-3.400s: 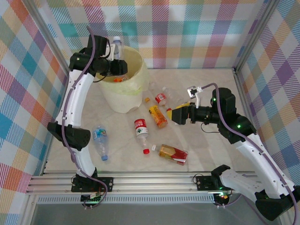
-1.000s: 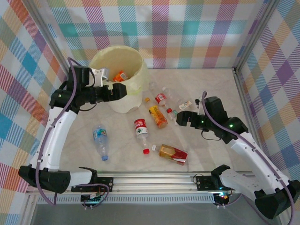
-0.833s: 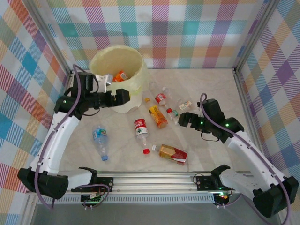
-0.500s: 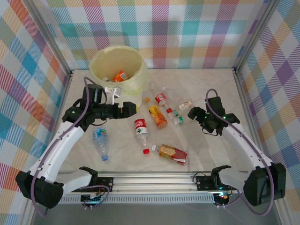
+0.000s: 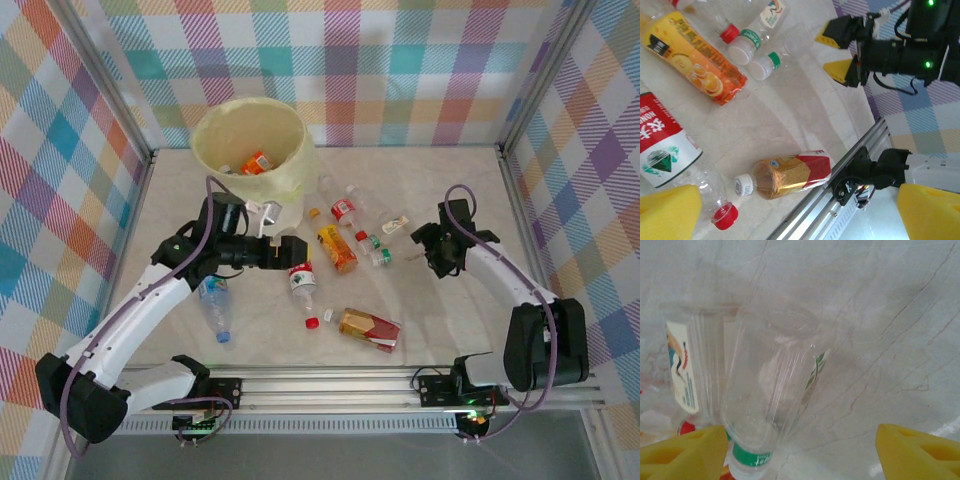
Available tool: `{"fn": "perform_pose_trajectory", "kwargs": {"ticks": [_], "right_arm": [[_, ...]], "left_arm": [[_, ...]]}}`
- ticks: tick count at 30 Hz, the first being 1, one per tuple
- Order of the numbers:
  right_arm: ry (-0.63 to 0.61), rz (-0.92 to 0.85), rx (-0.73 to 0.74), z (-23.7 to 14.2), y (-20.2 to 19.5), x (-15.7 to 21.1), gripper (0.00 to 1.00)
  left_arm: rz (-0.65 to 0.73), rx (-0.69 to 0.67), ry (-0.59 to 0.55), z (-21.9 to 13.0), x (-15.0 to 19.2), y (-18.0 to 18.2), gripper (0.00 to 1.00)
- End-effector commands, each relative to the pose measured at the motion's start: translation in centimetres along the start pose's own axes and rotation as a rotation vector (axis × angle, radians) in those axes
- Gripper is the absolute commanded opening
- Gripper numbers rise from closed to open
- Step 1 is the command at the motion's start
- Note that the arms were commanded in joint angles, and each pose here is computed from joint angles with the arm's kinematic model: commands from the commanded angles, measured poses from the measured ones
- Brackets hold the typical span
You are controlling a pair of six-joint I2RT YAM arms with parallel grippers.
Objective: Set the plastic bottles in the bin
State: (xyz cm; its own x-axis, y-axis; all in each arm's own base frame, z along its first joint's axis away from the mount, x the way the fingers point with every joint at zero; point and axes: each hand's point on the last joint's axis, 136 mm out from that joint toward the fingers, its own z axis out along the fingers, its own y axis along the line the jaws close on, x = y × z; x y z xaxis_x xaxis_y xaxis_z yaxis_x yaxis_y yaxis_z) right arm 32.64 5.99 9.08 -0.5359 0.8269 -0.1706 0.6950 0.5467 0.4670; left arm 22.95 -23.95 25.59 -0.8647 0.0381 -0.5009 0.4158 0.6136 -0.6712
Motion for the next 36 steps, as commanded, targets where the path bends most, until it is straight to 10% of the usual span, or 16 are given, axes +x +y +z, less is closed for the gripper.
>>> {"fn": "perform_pose_trajectory", "kwargs": {"ticks": [1,36], "right_arm": [[-0.042,0.105,-0.038,0.2,1.7,-1.5,0.77],[-0.025,0.21,0.075,7.0,1.5,-2.4,0.68]], "left_arm": [[0.065,0.0,-0.004,1.0,0.5,-0.4,1.0],[0.119,-0.106,0.094,5.0,4.6,0.5,1.0]]}}
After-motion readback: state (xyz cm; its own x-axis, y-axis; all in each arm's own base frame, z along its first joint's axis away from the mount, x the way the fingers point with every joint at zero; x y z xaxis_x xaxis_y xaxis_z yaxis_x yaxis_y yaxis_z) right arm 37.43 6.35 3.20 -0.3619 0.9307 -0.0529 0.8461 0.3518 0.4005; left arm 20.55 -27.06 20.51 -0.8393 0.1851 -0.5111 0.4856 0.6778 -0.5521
